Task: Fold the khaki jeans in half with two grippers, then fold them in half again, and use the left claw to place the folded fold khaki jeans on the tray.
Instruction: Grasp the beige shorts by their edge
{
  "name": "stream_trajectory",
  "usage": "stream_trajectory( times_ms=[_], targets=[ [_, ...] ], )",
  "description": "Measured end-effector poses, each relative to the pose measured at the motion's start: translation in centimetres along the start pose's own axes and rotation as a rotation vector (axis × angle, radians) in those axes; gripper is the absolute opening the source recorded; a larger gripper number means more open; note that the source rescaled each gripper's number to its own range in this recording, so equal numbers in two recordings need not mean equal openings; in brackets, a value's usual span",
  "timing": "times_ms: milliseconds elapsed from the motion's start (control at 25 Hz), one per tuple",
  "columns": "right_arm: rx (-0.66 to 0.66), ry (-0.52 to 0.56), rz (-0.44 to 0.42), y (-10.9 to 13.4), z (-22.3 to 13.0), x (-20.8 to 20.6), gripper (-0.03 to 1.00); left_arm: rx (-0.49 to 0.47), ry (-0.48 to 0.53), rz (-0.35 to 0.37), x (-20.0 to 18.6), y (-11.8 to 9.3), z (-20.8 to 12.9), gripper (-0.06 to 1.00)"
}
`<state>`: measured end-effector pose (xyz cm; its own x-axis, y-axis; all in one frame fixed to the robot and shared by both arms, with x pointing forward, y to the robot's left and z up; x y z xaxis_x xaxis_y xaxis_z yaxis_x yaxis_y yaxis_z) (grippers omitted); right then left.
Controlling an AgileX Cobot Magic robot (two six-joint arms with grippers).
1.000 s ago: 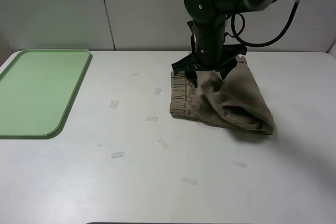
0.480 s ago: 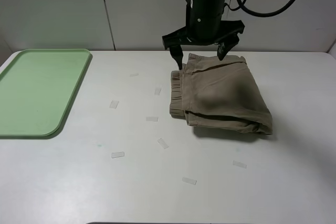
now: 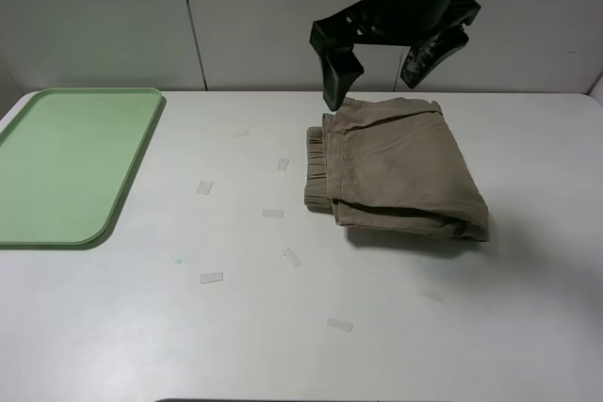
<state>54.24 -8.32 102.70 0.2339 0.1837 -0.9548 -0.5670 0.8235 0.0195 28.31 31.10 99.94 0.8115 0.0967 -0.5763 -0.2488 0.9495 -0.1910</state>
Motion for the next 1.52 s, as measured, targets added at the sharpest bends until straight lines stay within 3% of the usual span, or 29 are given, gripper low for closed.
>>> stream_trajectory(
  times_ms=[560, 1080, 1240, 1520],
  targets=[
    [-0.054, -0.090, -0.018, -0.3, -15.2, -6.7, 1.00, 0.000, 0.000, 0.000, 0.0, 0.0, 0.0, 0.89],
    [-0.050, -0.406, -0.027, -0.5, -24.8, -10.7, 1.00, 0.000, 0.000, 0.000, 0.0, 0.0, 0.0, 0.89],
    [0.027, -0.463, -0.082, -1.3, -27.3, -9.7, 1.00, 0.000, 0.000, 0.000, 0.0, 0.0, 0.0, 0.89],
    [0.194, -0.681, -0.272, -2.9, -29.6, -9.1, 1.00, 0.000, 0.000, 0.000, 0.0, 0.0, 0.0, 0.89]
  ],
)
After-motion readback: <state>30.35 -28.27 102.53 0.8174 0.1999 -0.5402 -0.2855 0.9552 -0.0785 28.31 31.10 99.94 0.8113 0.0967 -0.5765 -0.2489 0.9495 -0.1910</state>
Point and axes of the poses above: a point on each arm's last joint axis where the gripper is mounted, x pointing out along that axis toward the gripper, y along the wrist's bending axis when the last joint is at zero, z = x × y, the point moved 7 cm from there along x, pointing out along that axis toward the gripper, and after that the axes turned 8 degrees about -x, right-handed, at the moved point
